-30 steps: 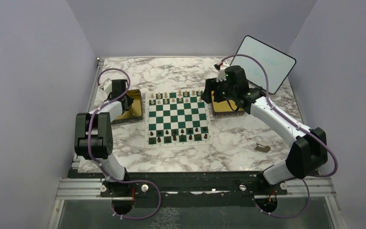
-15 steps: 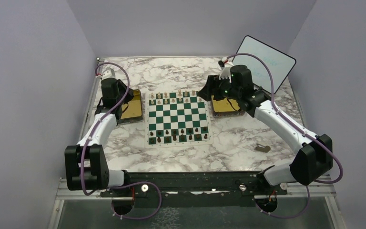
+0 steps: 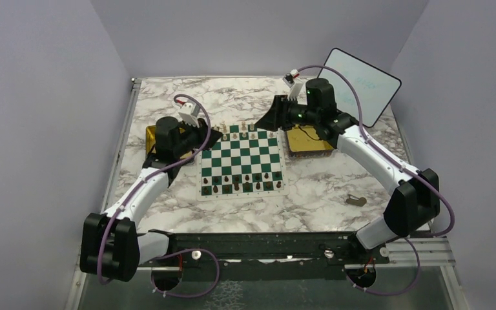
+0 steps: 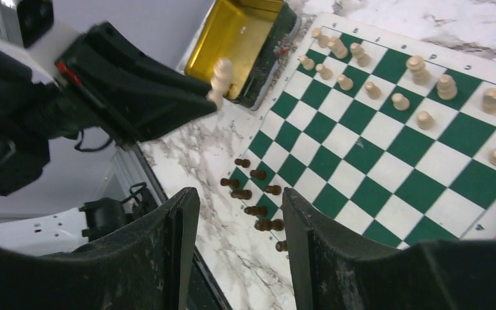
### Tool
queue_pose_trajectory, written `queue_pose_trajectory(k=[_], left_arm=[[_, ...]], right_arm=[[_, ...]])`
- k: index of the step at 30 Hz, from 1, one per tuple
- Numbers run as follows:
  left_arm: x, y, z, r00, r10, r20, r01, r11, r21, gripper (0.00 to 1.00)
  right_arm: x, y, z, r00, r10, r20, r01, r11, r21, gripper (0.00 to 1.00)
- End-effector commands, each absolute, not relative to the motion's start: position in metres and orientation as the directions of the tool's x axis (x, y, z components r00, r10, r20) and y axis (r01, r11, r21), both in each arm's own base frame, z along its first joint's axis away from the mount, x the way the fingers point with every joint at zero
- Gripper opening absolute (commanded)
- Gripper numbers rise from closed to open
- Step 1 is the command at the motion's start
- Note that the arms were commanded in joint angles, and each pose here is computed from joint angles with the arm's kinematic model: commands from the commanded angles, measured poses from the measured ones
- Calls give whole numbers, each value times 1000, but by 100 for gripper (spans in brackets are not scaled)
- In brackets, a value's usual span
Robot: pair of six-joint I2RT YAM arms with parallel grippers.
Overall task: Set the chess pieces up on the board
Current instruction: Place the chess piece on the chessboard.
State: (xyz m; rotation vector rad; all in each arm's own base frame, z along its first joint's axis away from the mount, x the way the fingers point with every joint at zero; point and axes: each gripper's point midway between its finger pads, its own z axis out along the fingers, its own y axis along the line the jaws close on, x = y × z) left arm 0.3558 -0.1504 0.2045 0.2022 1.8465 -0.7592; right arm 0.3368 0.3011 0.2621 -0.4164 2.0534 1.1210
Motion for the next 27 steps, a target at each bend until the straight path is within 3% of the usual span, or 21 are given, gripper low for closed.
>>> queue_pose_trajectory(k=[1, 9, 19, 22, 27], left_arm=[[323, -191, 223, -281, -69, -957, 715, 650, -257, 10], [297, -215, 224, -217, 0, -976, 837, 514, -186, 9], [289, -223, 221, -215, 15, -977, 863, 470, -183, 9], [287, -224, 221, -212, 17, -977, 868, 463, -180, 9], [285, -225, 221, -207, 20, -978, 872, 457, -175, 9]], right_arm=[[328, 325, 281, -703, 36, -710, -633, 422, 649, 55], [316, 349, 267, -757, -46, -652, -625, 344, 701, 61], [312, 366, 256, -776, -83, -626, -615, 320, 721, 62], [313, 370, 252, -780, -89, -620, -611, 328, 721, 60], [316, 373, 249, -782, -85, -618, -606, 340, 720, 49]])
